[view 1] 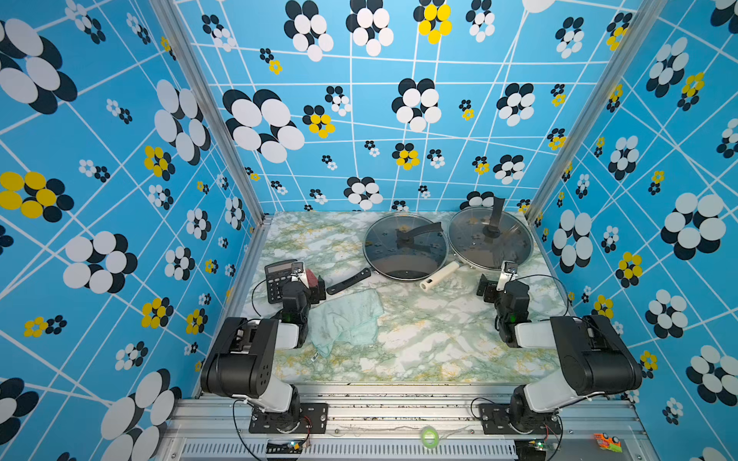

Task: Wipe the pot lid with a cloth
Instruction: Pick up the pot lid from the cooking pot.

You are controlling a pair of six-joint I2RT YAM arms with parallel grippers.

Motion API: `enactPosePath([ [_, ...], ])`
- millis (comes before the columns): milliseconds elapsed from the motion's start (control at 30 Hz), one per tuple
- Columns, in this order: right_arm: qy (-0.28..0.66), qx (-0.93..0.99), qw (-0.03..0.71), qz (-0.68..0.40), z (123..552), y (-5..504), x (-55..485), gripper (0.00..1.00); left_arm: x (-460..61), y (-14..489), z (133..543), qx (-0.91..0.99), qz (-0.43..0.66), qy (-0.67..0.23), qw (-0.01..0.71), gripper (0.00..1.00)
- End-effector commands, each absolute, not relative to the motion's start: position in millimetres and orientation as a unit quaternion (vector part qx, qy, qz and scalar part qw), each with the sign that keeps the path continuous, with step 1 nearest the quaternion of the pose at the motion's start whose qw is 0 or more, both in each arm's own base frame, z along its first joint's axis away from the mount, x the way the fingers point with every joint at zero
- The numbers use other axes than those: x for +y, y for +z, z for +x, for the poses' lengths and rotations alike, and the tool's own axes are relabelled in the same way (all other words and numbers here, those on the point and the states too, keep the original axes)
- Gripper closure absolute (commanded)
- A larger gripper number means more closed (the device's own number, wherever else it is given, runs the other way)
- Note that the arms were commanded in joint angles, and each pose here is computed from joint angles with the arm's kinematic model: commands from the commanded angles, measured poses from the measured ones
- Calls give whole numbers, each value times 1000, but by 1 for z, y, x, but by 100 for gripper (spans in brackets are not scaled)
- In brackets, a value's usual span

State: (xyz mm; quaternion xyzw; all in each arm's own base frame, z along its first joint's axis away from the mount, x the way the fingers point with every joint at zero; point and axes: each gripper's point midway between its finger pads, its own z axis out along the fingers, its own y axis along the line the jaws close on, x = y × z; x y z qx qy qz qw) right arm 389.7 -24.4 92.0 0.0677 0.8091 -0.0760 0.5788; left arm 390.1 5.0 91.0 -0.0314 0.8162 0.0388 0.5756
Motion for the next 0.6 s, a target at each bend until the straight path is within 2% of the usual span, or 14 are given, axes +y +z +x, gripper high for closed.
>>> enactPosePath([
  [0, -74, 807, 583, 63, 395, 96, -24, 1, 8, 97, 395, 810, -34, 44, 584, 1],
  [567, -75, 807, 582, 63, 395, 95, -24, 1, 7, 98, 396, 809, -33, 44, 585, 1],
])
